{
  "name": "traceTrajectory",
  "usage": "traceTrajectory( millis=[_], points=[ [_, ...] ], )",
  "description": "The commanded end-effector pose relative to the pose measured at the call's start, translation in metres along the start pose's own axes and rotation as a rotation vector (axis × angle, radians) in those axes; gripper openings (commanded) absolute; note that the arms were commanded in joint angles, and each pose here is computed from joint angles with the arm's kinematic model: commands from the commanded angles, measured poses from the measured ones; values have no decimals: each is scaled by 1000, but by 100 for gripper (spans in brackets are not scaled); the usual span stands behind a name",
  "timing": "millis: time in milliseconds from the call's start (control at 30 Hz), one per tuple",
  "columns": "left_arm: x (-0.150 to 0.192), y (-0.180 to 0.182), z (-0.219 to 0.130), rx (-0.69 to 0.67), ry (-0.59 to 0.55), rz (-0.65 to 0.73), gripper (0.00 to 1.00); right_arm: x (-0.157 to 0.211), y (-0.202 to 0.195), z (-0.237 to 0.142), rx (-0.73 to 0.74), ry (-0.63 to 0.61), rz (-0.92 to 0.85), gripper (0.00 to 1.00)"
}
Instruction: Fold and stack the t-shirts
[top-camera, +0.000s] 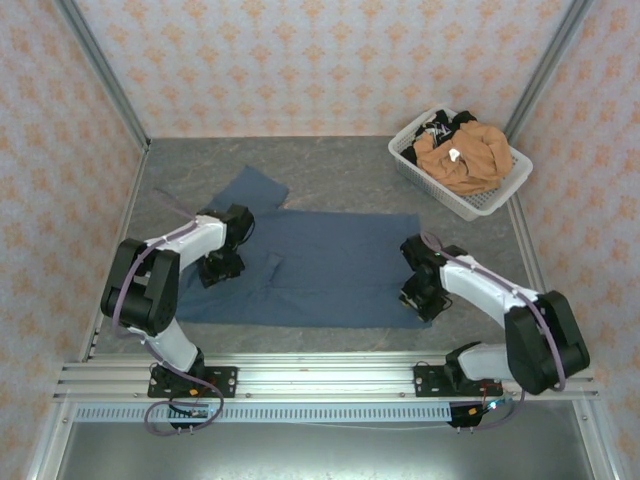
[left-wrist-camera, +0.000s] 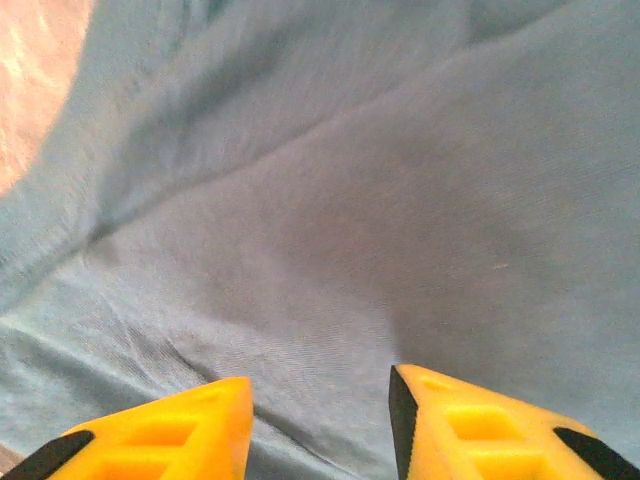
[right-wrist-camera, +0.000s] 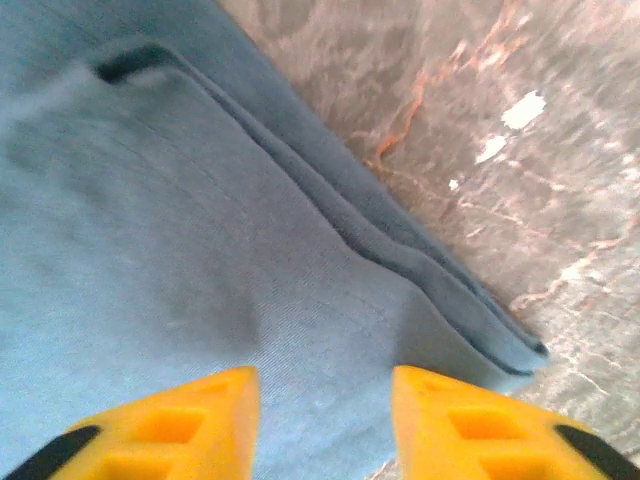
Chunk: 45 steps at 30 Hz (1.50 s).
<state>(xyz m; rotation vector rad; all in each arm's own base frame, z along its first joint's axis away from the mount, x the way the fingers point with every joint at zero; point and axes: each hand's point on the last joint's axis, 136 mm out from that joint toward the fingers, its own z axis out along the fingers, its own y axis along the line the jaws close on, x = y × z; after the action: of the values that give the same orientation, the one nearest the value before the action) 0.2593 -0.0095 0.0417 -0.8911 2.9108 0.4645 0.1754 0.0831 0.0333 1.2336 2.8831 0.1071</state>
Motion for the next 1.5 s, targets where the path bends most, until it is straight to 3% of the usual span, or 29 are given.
traceTrajectory(
  millis=[0,200,367,567,767,967,1133,1433,1467],
  points=[
    [-50,-12,-57,81,-155,-31,47,-31,31,-44,-126,-179,-58,48],
    [-133,-74,-105,206,-283,-71,53,-69,112,-94,-379,-340,-247,57],
    [-200,-109,-111,268,-391,-139,54,-102,158,-123,-514,-396,-296,57],
    [-265,-146,-98,242,-497,-131,54,-129,183,-129,-511,-372,-293,57],
    [-309,-169,-62,230,-505,-154,58,-133,189,-136,-533,-358,-263,57],
    [-328,-186,-24,281,-513,-223,64,-126,186,-136,-554,-331,-247,57],
    [-331,-204,-6,324,-497,-201,70,-119,177,-135,-558,-318,-239,57],
    [-264,-209,46,247,-226,-92,67,-115,170,-119,-540,-297,-227,57],
    [-256,-204,53,216,-193,-78,61,-116,171,-118,-541,-297,-225,57]
  ],
)
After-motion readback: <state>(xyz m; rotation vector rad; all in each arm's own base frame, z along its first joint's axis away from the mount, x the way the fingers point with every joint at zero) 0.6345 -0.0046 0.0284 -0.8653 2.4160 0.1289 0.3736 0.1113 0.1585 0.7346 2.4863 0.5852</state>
